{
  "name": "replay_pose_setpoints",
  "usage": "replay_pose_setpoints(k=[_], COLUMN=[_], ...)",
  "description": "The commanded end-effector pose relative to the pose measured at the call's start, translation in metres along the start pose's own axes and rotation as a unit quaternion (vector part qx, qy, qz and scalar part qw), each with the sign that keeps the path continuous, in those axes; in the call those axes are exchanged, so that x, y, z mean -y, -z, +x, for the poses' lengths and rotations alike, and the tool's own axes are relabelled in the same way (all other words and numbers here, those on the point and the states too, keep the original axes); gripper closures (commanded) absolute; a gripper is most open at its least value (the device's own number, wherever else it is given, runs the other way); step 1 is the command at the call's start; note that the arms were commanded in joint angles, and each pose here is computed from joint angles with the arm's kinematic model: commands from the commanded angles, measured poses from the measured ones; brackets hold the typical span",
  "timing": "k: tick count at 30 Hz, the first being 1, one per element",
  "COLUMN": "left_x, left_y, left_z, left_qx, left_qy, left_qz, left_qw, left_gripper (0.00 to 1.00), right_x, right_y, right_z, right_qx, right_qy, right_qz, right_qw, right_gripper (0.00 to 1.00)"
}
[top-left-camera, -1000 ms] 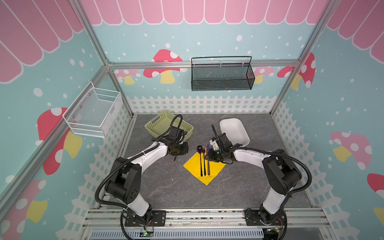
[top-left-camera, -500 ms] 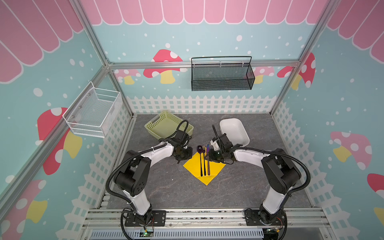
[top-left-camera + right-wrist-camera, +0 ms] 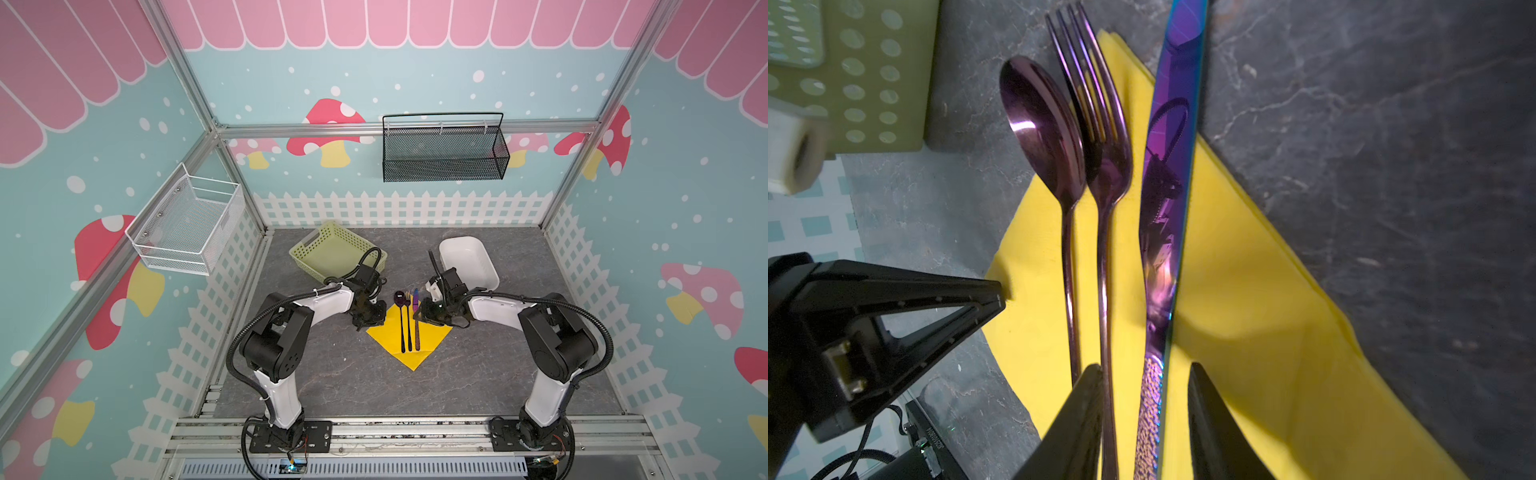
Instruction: Place the utensils on the paper napkin and roll it up
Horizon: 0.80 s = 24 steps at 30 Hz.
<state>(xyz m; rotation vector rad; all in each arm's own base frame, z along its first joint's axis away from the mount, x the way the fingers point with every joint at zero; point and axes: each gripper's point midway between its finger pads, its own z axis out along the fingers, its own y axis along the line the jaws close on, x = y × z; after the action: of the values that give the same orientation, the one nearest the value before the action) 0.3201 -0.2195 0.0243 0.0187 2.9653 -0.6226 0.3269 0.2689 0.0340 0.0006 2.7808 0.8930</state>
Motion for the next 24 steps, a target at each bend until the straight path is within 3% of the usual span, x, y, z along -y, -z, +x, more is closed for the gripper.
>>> replay_pose_setpoints(k=[1, 24], left_x=[0.001, -0.006], left_y=[-0.002, -0.006], left_z=[-0.002, 0.0], left_qx=[-0.007, -0.014], left_qy=[-0.008, -0.008], left_qz=[-0.007, -0.024], left_qw=[1.0, 1.0], left_gripper=[0.98, 0.99], right_x=[-0.001, -0.004], right_y=[-0.005, -0.016], right_z=[-0.001, 0.003], right_qx=[-0.006, -0.019], right_qy=[0.001, -0.01], right_qz=[-0.016, -0.049], right_qw=[1.0, 0.999], right_gripper=[0.64, 0.66])
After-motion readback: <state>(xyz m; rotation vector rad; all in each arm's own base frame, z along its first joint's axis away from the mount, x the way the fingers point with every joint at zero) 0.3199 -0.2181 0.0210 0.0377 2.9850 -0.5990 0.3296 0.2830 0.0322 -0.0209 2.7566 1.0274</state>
